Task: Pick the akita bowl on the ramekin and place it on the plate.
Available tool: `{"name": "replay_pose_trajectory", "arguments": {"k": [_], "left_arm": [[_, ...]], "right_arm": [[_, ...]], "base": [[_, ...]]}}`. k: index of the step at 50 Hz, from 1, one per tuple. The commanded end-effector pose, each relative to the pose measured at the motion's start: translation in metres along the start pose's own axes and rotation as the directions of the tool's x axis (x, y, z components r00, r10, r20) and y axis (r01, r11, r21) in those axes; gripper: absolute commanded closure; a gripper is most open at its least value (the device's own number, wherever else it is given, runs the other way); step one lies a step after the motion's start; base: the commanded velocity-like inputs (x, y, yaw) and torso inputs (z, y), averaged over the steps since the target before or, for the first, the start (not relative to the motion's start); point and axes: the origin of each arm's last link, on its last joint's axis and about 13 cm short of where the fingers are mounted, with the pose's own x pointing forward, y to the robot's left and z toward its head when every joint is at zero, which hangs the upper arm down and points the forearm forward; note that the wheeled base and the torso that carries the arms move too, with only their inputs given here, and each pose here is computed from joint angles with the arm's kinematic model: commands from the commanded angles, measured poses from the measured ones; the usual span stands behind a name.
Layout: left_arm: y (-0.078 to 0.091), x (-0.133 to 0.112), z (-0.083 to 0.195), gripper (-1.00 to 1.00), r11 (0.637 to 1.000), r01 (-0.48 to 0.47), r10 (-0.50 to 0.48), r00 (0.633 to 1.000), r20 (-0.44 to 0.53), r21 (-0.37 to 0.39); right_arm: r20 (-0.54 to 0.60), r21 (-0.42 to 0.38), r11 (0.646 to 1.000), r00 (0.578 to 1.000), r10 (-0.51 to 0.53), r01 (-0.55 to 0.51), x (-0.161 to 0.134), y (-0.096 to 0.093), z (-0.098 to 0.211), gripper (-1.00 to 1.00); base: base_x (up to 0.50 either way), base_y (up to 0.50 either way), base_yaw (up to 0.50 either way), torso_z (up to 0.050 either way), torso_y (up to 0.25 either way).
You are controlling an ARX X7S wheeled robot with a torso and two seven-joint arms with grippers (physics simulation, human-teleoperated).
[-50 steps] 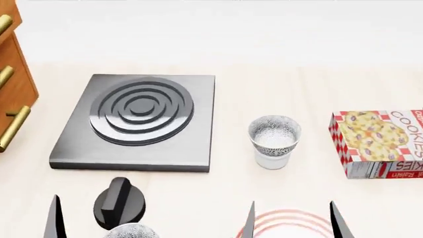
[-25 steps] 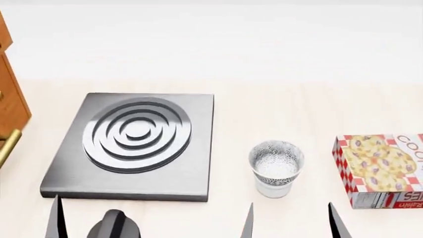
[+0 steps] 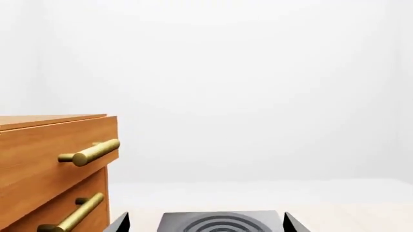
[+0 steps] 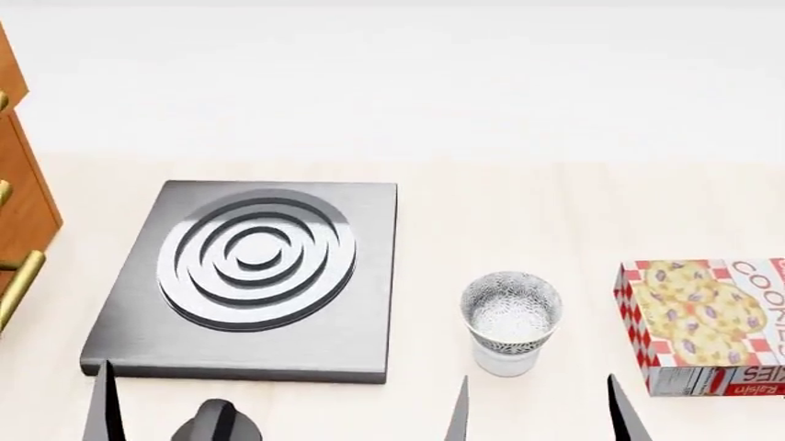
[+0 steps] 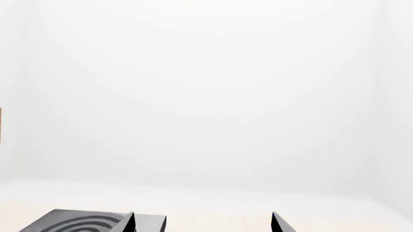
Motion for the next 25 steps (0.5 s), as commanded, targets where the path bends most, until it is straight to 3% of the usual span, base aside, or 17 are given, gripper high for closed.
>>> {"name": "replay_pose_trajectory", "arguments": {"k": [1, 25], "left_arm": [[0.0007, -0.0018, -0.0009, -1.00, 1.000, -0.008, 0.008, 1.000, 0.008, 0.004], [0.0006, 0.0008, -0.0020, -1.00, 1.000, -0.008, 0.008, 1.000, 0.011, 0.001]], "right_arm": [[-0.006, 0.001, 1.000, 1.000, 0.003, -0.003, -0.0014, 0.0009, 0.0023, -1.00], [-0.009, -0.002, 1.000, 1.000, 0.007, -0.007, -0.0001, 0.0009, 0.0002, -1.00]], "base": [[0.00, 0.00, 0.00, 0.000, -0.250], [0.00, 0.00, 0.00, 0.000, -0.250]]}}
